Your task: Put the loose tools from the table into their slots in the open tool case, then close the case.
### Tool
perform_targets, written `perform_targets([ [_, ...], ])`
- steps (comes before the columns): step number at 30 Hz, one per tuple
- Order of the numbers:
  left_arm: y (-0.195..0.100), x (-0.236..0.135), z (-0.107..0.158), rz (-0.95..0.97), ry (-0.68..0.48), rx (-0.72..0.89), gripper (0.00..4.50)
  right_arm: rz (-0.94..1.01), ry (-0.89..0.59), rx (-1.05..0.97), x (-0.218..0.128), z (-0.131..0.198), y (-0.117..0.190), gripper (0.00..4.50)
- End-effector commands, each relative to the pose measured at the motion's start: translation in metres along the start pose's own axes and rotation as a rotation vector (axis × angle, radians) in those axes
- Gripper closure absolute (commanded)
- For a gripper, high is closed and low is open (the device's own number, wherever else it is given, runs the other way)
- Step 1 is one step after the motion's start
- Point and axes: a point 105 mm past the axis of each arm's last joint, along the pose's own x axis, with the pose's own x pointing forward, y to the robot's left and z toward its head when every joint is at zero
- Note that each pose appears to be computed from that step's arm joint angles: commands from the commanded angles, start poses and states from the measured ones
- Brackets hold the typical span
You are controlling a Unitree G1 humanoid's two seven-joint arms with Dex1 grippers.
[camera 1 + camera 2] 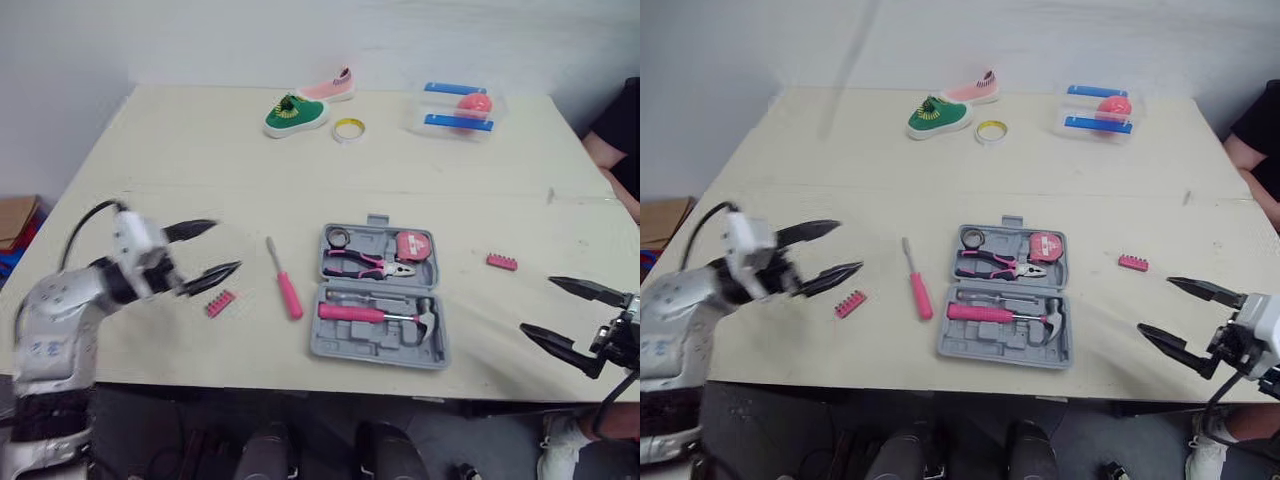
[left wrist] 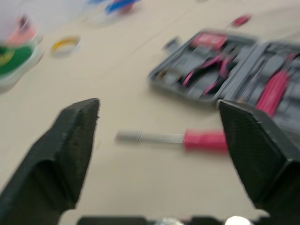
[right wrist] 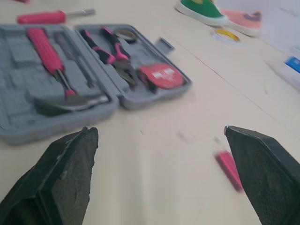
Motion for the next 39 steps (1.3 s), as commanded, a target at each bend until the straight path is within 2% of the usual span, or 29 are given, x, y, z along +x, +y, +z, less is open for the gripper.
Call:
perform_targets([
  [1, 0.031, -0.045, 0.004, 0.181, 0.033, 0.085, 0.07, -0.082, 0.016, -0.069, -0.017, -0.003, -0.010, 0.00],
  [8, 0.054, -0.135, -0.040, 0.439, 0.195, 0.009, 0.07, -0.254, 0.092, -0.073, -0.049, -0.027, -0.025, 0.00],
  [12, 0.051, -0.148, -0.047, 0.469, 0.212, -0.018, 0.07, -0.265, 0.145, -0.052, -0.062, -0.039, -0.024, 0.00],
  [17, 0.044, -0.131, -0.044, 0.424, 0.177, -0.011, 0.07, -0.267, 0.102, -0.054, -0.056, -0.040, -0.027, 0.00],
  [24, 0.020, -0.082, -0.031, 0.212, 0.099, -0.053, 0.07, -0.110, -0.120, -0.028, -0.001, -0.011, -0.016, 0.00],
  [27, -0.017, -0.055, -0.029, -0.011, 0.141, -0.070, 0.07, 0.055, -0.246, -0.028, 0.030, 0.019, 0.005, 0.00],
  [29, -0.029, -0.044, -0.029, -0.071, 0.151, -0.056, 0.07, 0.126, -0.297, -0.029, 0.043, 0.032, 0.017, 0.00],
  [32, -0.030, -0.030, -0.028, -0.049, 0.128, -0.052, 0.07, 0.165, -0.374, -0.047, 0.059, 0.050, 0.026, 0.00],
  [36, -0.038, -0.016, -0.046, -0.076, 0.195, -0.074, 0.07, 0.313, -0.462, -0.027, 0.082, 0.071, 0.063, 0.00],
  [39, -0.038, -0.005, -0.050, -0.051, 0.169, -0.097, 0.07, 0.362, -0.476, -0.029, 0.090, 0.075, 0.074, 0.00],
])
